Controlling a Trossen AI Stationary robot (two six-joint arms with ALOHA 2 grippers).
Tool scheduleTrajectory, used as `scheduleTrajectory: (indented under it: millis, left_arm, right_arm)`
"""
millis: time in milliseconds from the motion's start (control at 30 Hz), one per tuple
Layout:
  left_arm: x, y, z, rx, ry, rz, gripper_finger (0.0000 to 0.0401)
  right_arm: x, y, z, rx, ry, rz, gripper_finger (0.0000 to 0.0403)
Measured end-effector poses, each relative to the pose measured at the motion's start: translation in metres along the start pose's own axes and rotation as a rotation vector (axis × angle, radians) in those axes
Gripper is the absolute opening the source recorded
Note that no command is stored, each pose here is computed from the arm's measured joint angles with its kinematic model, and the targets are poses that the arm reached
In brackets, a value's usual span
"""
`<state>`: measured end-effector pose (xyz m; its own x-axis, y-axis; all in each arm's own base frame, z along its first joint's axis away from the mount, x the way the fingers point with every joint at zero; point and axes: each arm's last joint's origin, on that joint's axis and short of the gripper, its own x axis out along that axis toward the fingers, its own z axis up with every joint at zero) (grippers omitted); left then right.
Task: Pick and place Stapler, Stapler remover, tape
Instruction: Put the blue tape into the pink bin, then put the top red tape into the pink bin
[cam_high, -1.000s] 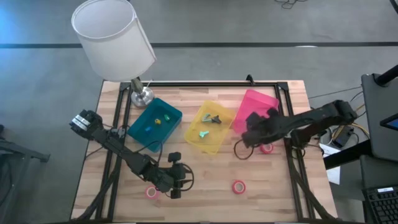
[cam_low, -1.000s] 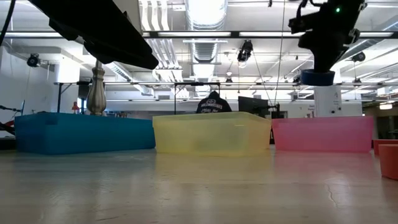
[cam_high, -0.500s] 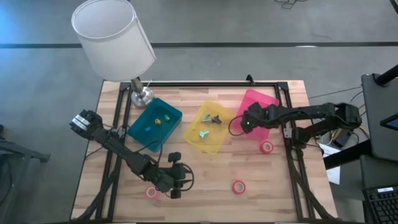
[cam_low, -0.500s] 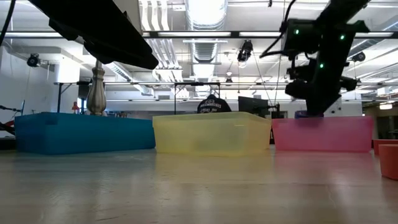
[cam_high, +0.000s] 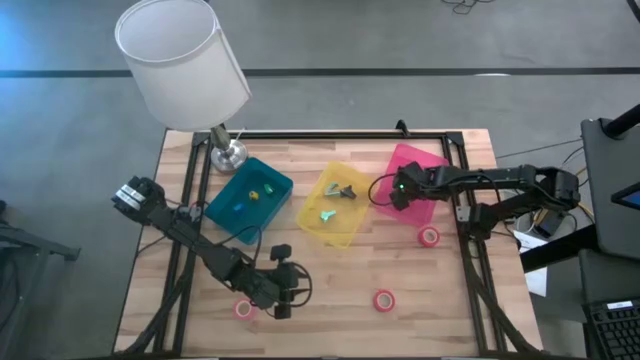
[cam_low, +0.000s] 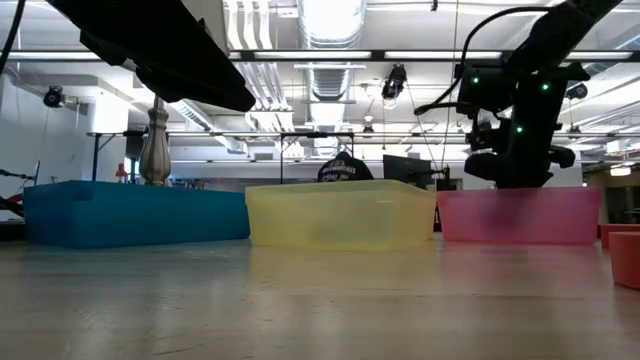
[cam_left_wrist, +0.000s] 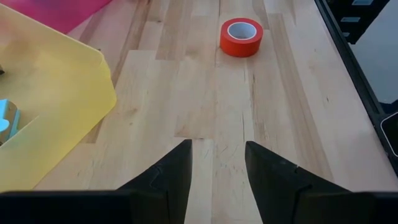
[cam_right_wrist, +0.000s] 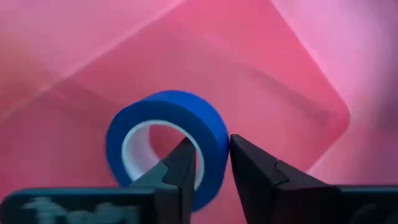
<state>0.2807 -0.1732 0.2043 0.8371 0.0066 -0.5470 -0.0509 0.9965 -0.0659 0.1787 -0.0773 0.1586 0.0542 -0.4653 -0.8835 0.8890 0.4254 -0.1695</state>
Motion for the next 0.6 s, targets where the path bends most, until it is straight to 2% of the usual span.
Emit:
scheduleTrajectory:
  millis: [333,467,600]
  left_arm:
    - [0.000,0.000,0.000,0.000,0.002,-0.004,0.0152]
    - [0.000,0.000,0.000,0.001,0.002,-0.004,0.0152]
    - [0.000,0.000,0.000,0.001,0.002,-0.004,0.0151]
  right_arm:
    - [-0.012,0.003,0.011,0.000,0.000,0.021,0.0158]
    - [-0.025,0.005,0.016,-0.044,0.029,0.007,0.0165]
    - [-0.041,0.013,0.012,-0.139,0.034,0.032,0.0166]
